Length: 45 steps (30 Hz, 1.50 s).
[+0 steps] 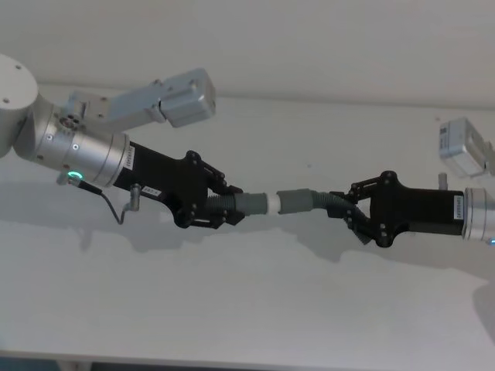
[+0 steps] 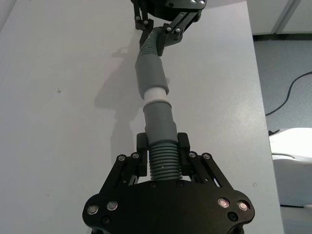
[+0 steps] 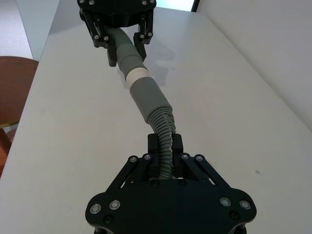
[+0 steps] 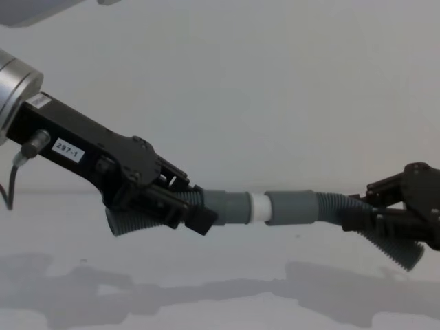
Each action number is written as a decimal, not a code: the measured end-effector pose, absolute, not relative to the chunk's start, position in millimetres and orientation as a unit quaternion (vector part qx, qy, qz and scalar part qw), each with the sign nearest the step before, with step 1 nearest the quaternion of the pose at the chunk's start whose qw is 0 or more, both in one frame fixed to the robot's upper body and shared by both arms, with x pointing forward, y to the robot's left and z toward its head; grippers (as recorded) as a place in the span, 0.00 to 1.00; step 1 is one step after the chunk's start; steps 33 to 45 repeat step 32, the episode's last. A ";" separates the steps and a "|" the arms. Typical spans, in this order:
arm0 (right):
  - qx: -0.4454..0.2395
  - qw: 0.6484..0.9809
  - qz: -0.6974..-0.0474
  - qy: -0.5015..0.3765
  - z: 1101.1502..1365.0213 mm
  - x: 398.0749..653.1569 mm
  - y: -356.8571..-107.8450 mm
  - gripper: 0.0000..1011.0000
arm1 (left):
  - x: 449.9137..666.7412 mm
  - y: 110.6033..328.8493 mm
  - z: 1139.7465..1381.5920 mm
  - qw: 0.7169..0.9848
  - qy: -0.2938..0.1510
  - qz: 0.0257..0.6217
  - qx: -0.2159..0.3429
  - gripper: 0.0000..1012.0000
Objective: Use both hands to pick up one end of the pipe from the table, align the ends, and insert them.
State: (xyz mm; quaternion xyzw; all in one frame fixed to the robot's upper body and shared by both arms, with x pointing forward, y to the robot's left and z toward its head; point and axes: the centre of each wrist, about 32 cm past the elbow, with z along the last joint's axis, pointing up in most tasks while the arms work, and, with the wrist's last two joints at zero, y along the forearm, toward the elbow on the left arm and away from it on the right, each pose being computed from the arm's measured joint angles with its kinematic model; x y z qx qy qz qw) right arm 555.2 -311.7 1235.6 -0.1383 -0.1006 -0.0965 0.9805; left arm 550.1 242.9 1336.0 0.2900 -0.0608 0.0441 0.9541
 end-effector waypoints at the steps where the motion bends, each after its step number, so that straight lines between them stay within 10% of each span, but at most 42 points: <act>1: -0.138 0.981 -0.097 -0.100 1235.6 555.2 -311.7 0.15 | 550.0 242.9 1336.1 0.954 -0.061 0.044 0.290 0.35; 45: -0.136 0.981 -0.099 -0.098 1234.8 555.1 -311.3 0.15 | 548.4 242.7 1336.8 0.953 -0.058 0.048 0.293 0.35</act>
